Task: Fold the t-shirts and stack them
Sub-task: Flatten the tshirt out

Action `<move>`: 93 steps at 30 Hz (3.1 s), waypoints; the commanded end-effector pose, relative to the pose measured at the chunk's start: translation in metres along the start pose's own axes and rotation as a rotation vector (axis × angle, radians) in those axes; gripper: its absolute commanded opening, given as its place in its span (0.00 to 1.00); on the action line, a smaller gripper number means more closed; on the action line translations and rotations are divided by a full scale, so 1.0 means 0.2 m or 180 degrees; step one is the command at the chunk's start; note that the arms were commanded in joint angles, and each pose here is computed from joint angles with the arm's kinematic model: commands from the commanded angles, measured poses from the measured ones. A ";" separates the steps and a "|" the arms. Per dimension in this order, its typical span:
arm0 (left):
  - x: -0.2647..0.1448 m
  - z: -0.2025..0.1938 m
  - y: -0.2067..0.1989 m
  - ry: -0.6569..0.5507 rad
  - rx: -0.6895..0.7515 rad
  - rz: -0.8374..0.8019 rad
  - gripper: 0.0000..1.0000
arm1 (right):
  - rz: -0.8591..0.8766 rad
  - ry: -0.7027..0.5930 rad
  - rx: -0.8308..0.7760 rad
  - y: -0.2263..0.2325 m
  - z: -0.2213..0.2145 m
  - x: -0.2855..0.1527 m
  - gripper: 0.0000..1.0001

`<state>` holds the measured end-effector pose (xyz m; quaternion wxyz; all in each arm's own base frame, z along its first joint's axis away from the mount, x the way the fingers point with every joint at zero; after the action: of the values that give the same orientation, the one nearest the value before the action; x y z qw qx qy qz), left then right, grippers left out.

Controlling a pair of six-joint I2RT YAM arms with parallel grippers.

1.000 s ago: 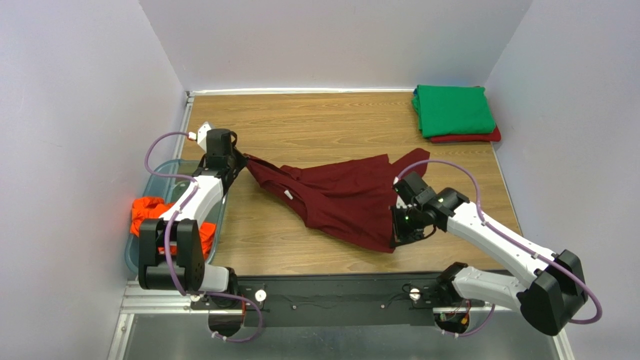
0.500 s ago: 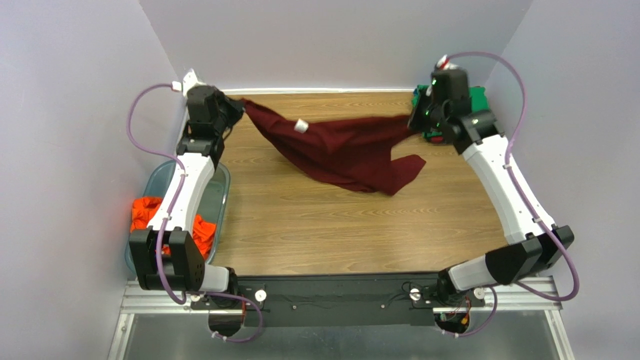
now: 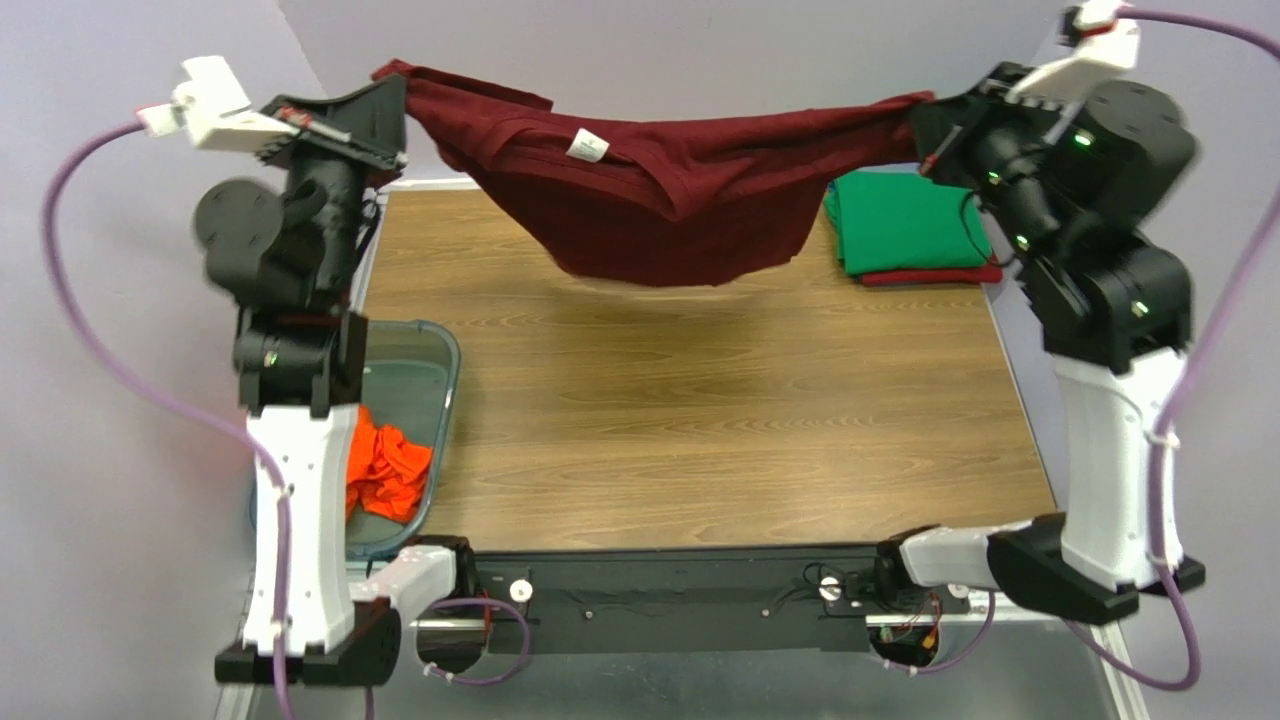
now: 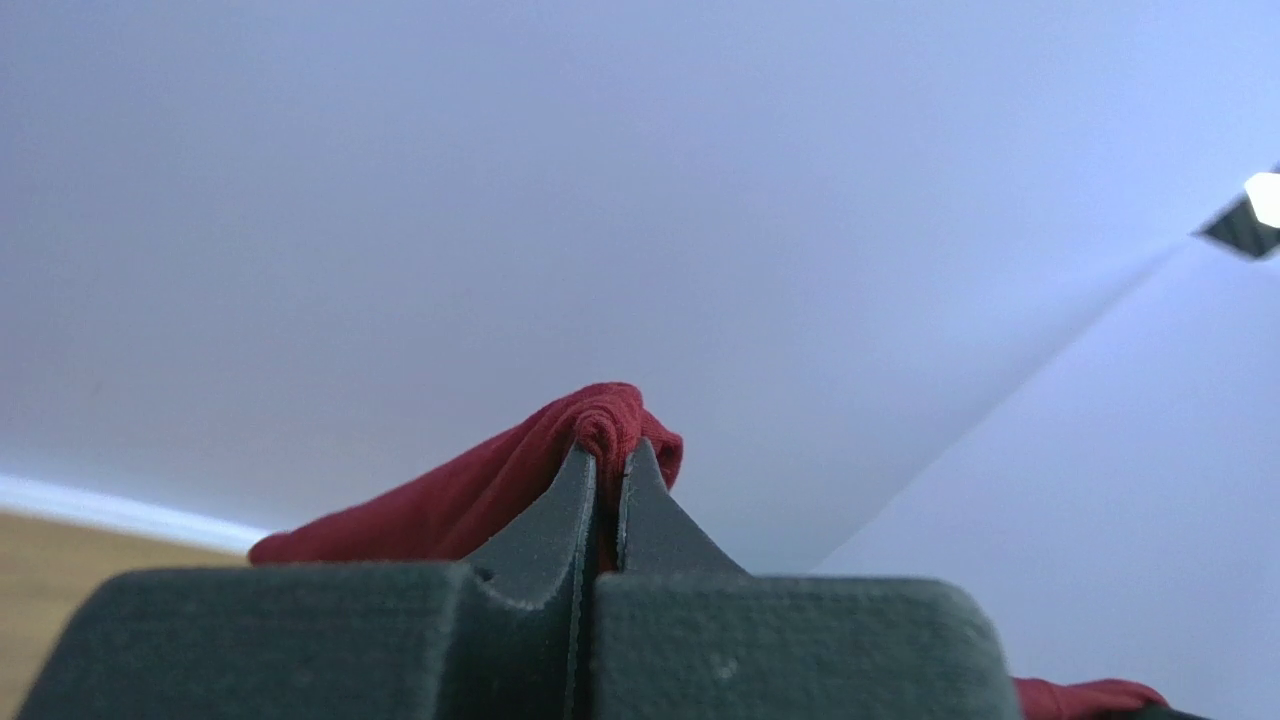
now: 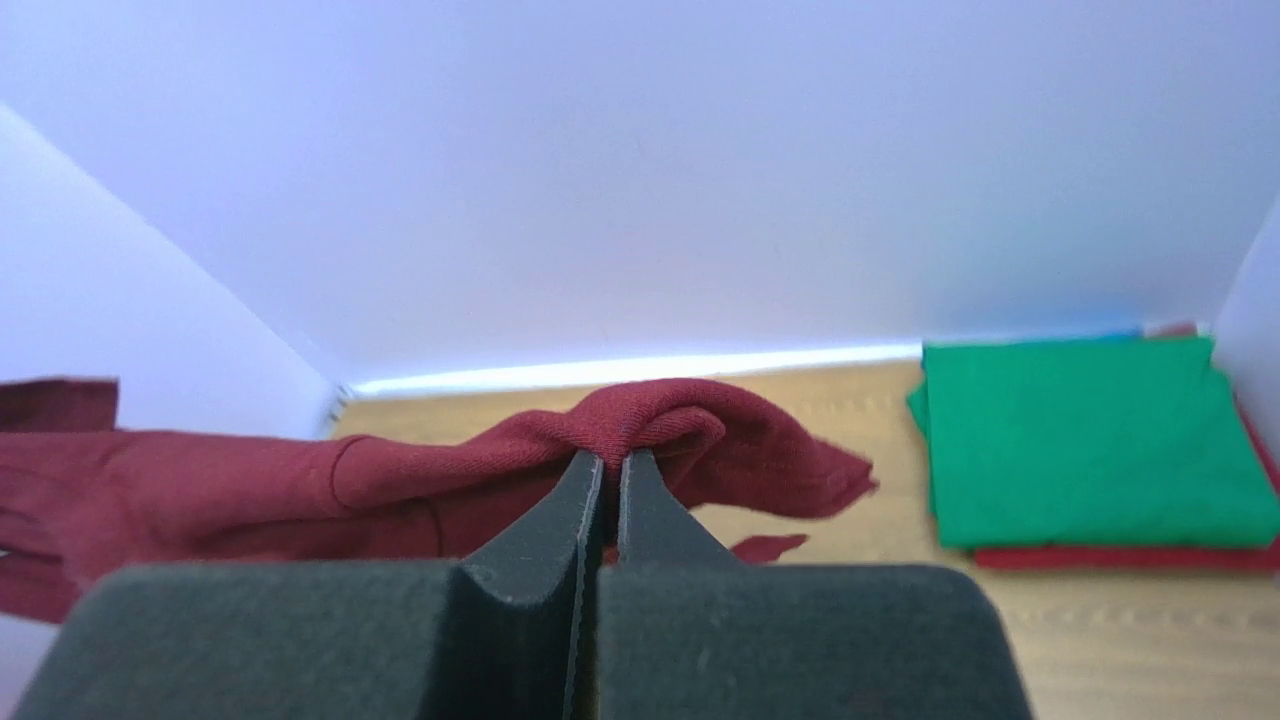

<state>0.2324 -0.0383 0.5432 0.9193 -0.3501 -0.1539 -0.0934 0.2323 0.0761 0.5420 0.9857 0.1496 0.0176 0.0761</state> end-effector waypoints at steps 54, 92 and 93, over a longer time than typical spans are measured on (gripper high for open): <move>-0.34 -1.14 1.01 0.1891 -0.0115 0.1706 0.00 | -0.0448 0.2399 0.0639 -0.43 -1.39 -0.18 0.08; -0.33 -1.69 0.96 0.2999 0.0303 0.1782 0.98 | 0.0156 0.2840 0.0416 -0.29 -1.77 0.57 1.00; -0.33 -1.70 0.96 0.3019 0.0312 0.1796 0.98 | 0.0084 0.2948 0.0400 -0.31 -1.85 0.61 1.00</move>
<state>0.2882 -0.1195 0.1608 0.8825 -0.2680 0.3865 0.0091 0.3120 0.1315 0.1829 0.8569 0.1712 0.4679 0.1323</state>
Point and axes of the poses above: each gripper's point midway between its finger pads, its own x axis out along the fingers, its own y axis along the line the jaws close on, z = x × y, the point moved 10 cm from there along -x, back along the fingers, and after that the axes turned 1 degree about x, right-handed, at the moved point
